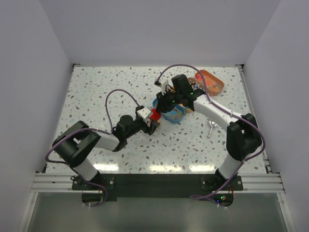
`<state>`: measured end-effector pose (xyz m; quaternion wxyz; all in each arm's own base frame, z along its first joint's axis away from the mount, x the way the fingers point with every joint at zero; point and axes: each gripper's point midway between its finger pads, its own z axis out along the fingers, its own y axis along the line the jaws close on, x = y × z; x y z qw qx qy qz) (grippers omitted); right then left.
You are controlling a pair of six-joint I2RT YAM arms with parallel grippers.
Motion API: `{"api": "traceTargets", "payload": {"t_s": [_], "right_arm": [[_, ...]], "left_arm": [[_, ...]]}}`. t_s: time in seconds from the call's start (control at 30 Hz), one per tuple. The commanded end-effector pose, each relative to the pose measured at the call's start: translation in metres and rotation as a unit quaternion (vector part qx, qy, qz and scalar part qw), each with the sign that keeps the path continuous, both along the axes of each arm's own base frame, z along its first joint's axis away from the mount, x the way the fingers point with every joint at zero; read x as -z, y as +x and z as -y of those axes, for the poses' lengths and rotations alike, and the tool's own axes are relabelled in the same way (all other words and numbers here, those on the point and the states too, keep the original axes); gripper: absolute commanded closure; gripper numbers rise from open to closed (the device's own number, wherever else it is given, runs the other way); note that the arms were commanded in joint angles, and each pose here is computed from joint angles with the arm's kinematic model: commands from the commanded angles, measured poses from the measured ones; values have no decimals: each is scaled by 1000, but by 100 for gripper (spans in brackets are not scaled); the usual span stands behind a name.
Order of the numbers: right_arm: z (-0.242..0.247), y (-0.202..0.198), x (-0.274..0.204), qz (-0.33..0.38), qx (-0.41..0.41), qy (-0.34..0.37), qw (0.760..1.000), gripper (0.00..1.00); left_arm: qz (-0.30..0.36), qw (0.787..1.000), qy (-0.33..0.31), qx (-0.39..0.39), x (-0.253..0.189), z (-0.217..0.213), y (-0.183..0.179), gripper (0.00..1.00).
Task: Pack the candies
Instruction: Screw the bottle lid onto the packing bottle.
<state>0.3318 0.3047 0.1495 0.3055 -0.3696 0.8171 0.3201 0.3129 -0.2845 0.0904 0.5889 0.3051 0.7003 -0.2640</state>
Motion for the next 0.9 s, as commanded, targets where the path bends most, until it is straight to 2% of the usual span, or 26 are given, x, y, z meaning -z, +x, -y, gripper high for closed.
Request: {"api": "traceTargets", "payload": {"t_s": [0.0,0.17,0.4,0.53,0.63,0.7,0.8,0.87], "right_arm": [[11,-27,-2,-11,37,-34,999,79],[6,-60,2,-32,58,-28,997,85],[15,-87,-7,-57,67,-8,996,87],[25,-70,-18,-39,82,0,996,85],[31,-45,-32,-13,82,10,996,72],[27,-28,-42,4,74,15,997,68],[17,-11,-52,18,59,23,998,71],[7,-5,-60,34,45,47,997,79]], "left_arm": [[40,999,-18,-5,-24,7,13,42],[38,999,-18,-11,-24,6,15,44],[37,999,-17,-14,-23,5,15,46],[37,999,-16,-6,-24,7,13,46],[38,999,-15,-1,-24,7,11,46],[38,999,-15,3,-25,8,9,46],[36,999,-13,4,-24,8,10,46],[35,999,-13,5,-24,9,10,47]]}}
